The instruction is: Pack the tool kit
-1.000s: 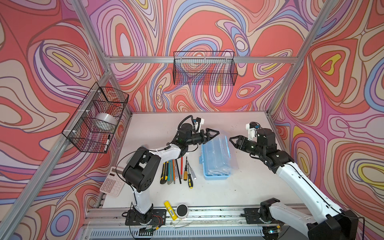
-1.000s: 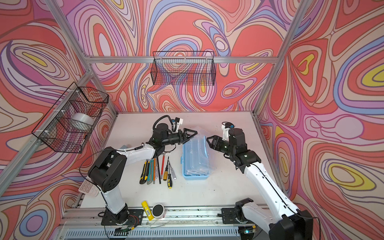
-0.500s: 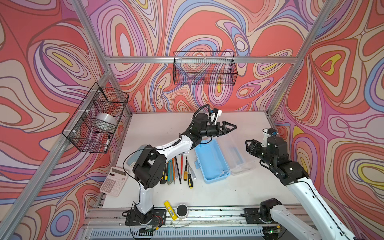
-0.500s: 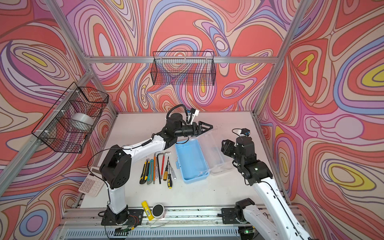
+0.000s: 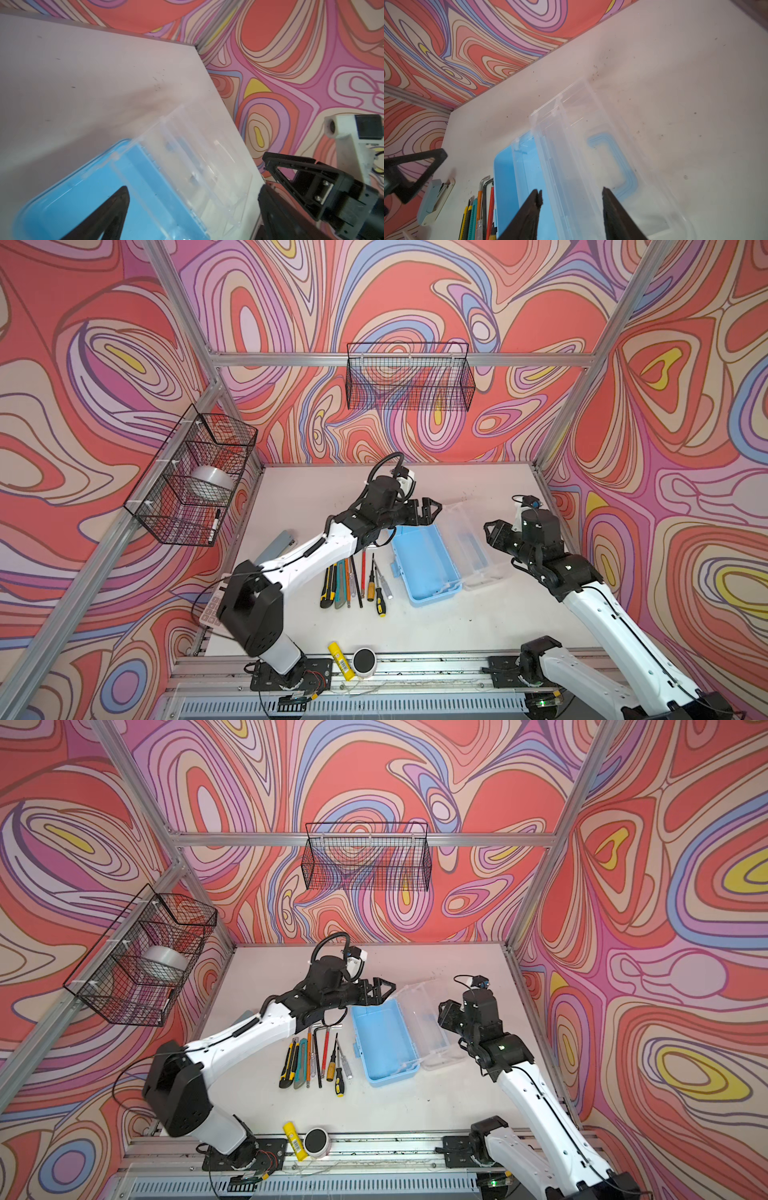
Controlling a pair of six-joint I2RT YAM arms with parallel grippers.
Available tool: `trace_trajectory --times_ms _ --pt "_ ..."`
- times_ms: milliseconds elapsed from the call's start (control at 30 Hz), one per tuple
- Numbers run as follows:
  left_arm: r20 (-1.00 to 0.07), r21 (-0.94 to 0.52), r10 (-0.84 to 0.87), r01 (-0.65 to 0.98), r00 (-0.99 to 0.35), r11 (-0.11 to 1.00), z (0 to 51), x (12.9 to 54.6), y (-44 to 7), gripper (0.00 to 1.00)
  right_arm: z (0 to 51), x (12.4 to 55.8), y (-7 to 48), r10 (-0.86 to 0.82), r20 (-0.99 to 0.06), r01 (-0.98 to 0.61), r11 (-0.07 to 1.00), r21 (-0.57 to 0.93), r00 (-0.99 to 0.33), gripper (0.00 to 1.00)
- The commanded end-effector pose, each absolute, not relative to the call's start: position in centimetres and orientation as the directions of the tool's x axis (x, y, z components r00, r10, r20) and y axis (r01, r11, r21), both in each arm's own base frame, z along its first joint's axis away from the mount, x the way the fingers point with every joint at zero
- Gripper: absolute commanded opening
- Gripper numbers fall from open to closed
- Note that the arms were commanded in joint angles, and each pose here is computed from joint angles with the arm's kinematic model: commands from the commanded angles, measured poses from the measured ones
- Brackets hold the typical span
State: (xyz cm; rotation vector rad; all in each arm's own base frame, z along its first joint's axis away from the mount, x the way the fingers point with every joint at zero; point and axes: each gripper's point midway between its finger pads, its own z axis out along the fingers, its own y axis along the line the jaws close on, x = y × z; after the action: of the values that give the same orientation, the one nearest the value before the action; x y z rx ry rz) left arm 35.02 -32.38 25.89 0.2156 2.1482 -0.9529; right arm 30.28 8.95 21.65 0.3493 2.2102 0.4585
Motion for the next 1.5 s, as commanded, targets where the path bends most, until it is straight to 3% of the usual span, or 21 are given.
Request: trace_trajectory --times_ms 0,167,267,467,733,1467 --pt "-0.728 -0.336 -0.058 0.281 -0.683 0.899 22.3 34.3 -25.6 1.00 22.5 30.8 12.5 0.313 -0.724 -0.005 0.916 0.401 -0.614 0.49" --pt "-0.699 -0.204 -0.002 0.197 -0.715 0.959 19.0 31.1 -20.5 1.00 22.5 30.3 18.0 0.172 -0.742 -0.129 0.935 0.329 -0.648 0.49" --pt "-0.683 -0.143 0.002 0.136 -0.730 0.980 16.8 30.0 -18.0 0.94 21.2 30.1 20.6 0.112 -0.736 -0.181 0.934 0.307 -0.668 0.48" --pt "-0.637 -0.144 -0.024 0.088 -0.770 0.986 12.6 29.7 -16.9 0.73 18.6 30.4 23.6 0.088 -0.707 -0.222 0.916 0.334 -0.702 0.48" --pt "-0.584 -0.134 -0.032 0.058 -0.811 0.989 8.9 31.1 -16.6 0.44 17.2 30.5 23.1 0.123 -0.694 -0.168 0.926 0.337 -0.710 0.48" --pt "-0.468 -0.053 0.000 0.029 -0.884 0.998 2.5 31.4 -16.4 0.34 15.1 30.3 21.9 0.151 -0.681 -0.107 0.941 0.321 -0.716 0.50"
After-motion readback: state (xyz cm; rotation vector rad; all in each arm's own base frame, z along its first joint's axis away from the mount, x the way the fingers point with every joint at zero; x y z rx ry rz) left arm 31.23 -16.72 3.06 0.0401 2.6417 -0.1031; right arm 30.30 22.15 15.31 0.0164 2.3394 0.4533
